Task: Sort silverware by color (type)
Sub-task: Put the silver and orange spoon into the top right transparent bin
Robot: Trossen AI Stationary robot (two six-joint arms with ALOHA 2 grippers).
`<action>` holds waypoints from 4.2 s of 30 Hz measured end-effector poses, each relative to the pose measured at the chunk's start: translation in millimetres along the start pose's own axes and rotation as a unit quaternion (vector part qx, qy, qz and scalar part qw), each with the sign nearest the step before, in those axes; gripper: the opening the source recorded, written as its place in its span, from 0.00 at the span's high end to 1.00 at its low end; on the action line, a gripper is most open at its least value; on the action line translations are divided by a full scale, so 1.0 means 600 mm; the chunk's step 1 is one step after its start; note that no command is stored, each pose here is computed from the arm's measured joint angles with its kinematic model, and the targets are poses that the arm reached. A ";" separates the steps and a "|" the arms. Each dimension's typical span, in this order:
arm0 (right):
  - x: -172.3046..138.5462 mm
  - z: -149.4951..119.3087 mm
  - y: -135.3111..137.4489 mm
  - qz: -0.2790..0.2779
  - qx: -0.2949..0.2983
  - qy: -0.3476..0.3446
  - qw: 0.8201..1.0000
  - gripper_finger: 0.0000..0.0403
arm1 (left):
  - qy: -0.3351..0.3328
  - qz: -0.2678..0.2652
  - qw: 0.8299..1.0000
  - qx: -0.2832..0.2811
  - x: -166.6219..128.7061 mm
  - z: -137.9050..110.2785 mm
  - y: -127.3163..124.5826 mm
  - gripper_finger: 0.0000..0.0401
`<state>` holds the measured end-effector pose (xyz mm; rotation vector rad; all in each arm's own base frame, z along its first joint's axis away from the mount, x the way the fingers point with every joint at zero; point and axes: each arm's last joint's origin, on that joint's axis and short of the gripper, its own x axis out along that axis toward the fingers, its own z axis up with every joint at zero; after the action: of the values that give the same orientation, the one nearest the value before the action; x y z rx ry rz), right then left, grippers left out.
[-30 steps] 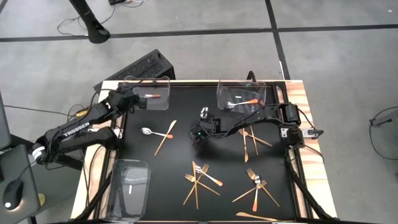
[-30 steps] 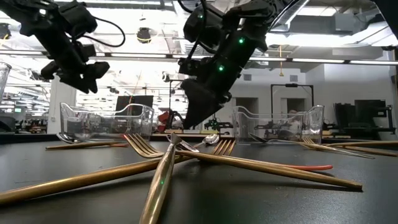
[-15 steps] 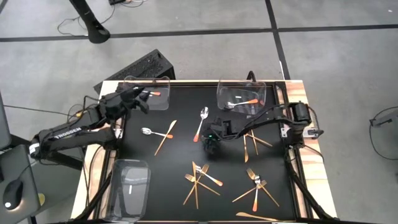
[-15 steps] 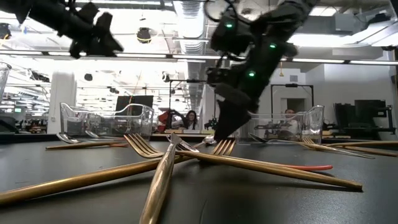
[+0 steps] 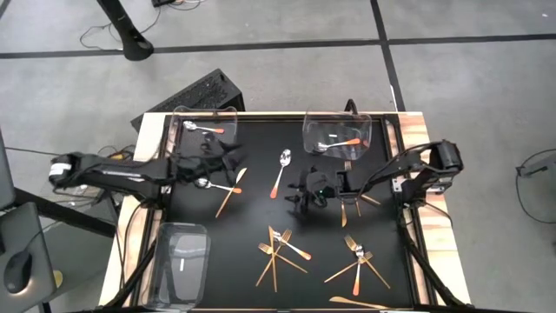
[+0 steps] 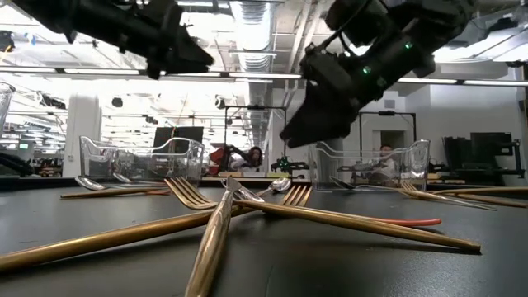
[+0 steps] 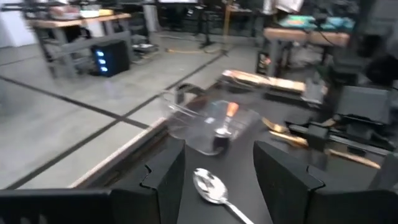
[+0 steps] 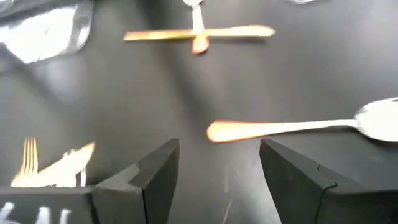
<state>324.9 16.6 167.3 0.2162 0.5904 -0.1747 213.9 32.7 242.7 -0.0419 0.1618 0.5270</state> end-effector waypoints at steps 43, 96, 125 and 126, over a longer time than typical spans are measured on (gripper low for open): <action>0.033 0.067 0.091 0.042 -0.075 -0.011 0.996 0.46 | 0.049 0.013 0.999 -0.003 -0.016 -0.021 -0.067 0.57; 0.176 0.080 -0.133 -0.265 0.247 0.144 0.921 0.47 | 0.158 0.078 0.980 -0.089 -0.028 -0.067 -0.054 0.57; 0.167 0.062 -0.087 -0.232 0.056 0.230 0.944 0.95 | 0.159 0.086 0.980 -0.089 -0.029 -0.068 -0.053 0.57; 0.167 0.062 -0.084 -0.230 0.048 0.231 0.944 0.95 | 0.159 0.086 0.980 -0.089 -0.029 -0.068 -0.053 0.57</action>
<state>415.2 -51.4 133.1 0.2115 1.0995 -0.6168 209.2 -6.5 205.4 -0.2895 0.4336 0.7043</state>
